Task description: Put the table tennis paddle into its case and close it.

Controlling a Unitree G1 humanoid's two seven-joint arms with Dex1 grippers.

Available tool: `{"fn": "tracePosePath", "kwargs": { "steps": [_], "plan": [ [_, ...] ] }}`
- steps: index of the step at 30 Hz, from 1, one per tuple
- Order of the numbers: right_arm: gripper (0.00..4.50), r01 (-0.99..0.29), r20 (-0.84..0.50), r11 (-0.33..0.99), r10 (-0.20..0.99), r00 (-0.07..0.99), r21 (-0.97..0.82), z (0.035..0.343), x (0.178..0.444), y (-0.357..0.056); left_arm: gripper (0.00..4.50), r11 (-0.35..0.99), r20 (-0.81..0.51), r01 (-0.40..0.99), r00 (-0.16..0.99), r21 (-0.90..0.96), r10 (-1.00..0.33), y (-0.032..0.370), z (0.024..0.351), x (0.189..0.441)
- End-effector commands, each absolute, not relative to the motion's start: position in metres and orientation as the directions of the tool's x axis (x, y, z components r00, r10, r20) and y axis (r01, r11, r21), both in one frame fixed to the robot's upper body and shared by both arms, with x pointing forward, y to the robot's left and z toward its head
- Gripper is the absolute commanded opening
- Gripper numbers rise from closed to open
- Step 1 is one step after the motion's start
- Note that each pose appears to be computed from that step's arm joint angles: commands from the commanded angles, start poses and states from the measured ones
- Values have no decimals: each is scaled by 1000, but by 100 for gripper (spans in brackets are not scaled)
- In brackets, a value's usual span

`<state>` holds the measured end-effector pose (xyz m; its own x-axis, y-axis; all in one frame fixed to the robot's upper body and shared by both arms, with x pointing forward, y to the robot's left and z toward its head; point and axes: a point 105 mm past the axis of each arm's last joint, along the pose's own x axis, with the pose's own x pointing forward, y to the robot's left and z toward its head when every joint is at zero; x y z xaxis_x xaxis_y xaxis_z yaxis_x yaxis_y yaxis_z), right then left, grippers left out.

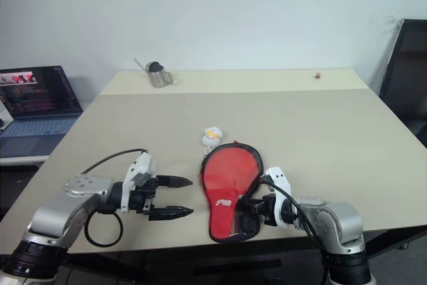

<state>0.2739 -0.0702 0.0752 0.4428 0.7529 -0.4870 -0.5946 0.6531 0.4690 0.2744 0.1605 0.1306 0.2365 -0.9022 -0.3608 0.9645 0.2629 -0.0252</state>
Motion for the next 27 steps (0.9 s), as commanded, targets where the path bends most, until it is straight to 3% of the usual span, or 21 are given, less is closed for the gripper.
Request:
{"fn": "tracePosePath", "kwargs": {
  "steps": [1, 7, 10, 21, 27],
  "plan": [
    [3, -548, -536, 675, 733, 419, 494, 62, 264, -75, 450, 242, -349, 970, 233, 18, -908, 157, 140, 274],
    [3, -496, -530, 704, 710, 464, 509, 65, 259, -84, 450, 246, -345, 969, 237, 19, -908, 156, 138, 273],
    [84, -474, -530, 722, 692, 490, 504, 68, 256, -88, 450, 246, -343, 969, 238, 20, -909, 155, 137, 273],
    [446, -475, -534, 760, 650, 541, 443, 81, 249, -104, 450, 246, -335, 969, 240, 27, -911, 153, 137, 276],
    [446, -670, -465, 664, 733, 497, 331, 121, 241, -126, 450, 256, -326, 966, 249, 23, -912, 153, 136, 277]
  ]
}}
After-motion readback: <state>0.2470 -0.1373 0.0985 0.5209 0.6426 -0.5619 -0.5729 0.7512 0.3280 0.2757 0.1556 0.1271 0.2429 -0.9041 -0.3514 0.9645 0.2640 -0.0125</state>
